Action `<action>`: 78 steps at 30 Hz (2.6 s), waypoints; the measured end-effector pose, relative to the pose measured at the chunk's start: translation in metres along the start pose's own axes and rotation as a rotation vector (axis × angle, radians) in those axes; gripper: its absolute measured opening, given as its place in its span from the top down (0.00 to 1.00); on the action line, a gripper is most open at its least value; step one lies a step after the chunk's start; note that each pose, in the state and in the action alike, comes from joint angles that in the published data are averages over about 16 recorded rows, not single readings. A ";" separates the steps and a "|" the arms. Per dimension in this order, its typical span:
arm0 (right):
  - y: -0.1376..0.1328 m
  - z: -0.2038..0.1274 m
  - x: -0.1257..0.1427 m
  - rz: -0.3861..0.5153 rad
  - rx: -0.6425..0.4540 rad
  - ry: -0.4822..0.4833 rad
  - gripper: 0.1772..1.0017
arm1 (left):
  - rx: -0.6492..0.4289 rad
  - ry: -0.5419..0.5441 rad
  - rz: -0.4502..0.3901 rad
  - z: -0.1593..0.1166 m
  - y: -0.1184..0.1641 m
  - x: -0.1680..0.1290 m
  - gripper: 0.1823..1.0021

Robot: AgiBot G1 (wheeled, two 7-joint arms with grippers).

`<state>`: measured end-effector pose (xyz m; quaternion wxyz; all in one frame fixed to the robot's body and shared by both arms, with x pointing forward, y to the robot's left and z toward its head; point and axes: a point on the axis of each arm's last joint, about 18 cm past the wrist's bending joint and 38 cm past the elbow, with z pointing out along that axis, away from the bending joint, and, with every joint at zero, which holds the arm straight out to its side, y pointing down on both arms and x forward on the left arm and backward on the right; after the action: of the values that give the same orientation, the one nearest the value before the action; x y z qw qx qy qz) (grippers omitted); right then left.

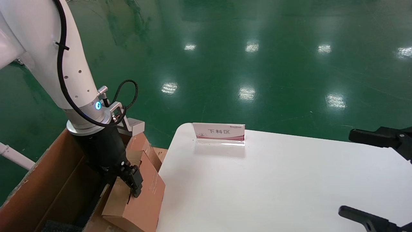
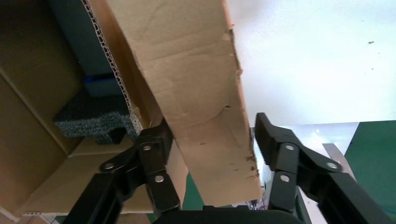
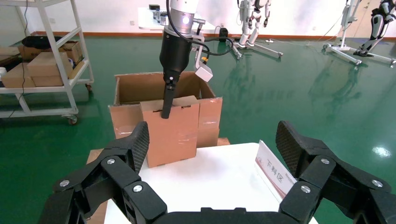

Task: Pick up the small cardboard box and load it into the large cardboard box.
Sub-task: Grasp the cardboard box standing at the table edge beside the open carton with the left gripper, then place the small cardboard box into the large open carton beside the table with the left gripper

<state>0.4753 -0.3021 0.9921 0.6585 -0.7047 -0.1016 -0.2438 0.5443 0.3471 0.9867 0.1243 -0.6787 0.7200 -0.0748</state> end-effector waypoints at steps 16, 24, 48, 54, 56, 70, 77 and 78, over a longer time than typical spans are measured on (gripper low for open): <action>0.000 0.000 0.000 0.000 0.000 0.000 0.09 | 0.055 0.021 0.029 -0.018 -0.005 0.003 0.53; 0.000 0.000 0.000 0.000 0.000 0.000 0.24 | 0.189 0.074 0.098 -0.069 -0.009 0.007 0.65; 0.000 0.000 0.000 0.000 0.000 0.000 0.84 | 0.761 0.102 0.252 -0.239 0.039 -0.048 0.74; 0.000 0.000 0.000 0.000 0.000 0.000 0.92 | 0.794 0.001 0.249 -0.252 0.052 -0.067 0.74; 0.000 0.000 0.000 0.000 0.000 0.000 0.94 | 0.787 -0.037 0.249 -0.255 0.056 -0.072 0.74; 0.000 0.000 0.000 0.000 0.000 0.000 1.00 | 0.530 -0.228 0.203 -0.250 0.091 -0.096 0.74; 0.000 0.000 0.000 0.000 0.000 0.000 0.99 | 0.390 -0.233 0.143 -0.234 0.107 -0.110 0.74; 0.000 0.000 0.000 0.000 0.000 0.000 0.98 | 0.375 -0.229 0.136 -0.231 0.109 -0.112 0.74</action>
<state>0.4753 -0.3021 0.9921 0.6585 -0.7047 -0.1016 -0.2438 0.3805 0.4518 1.1865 0.3340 -0.5978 0.7187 -0.1210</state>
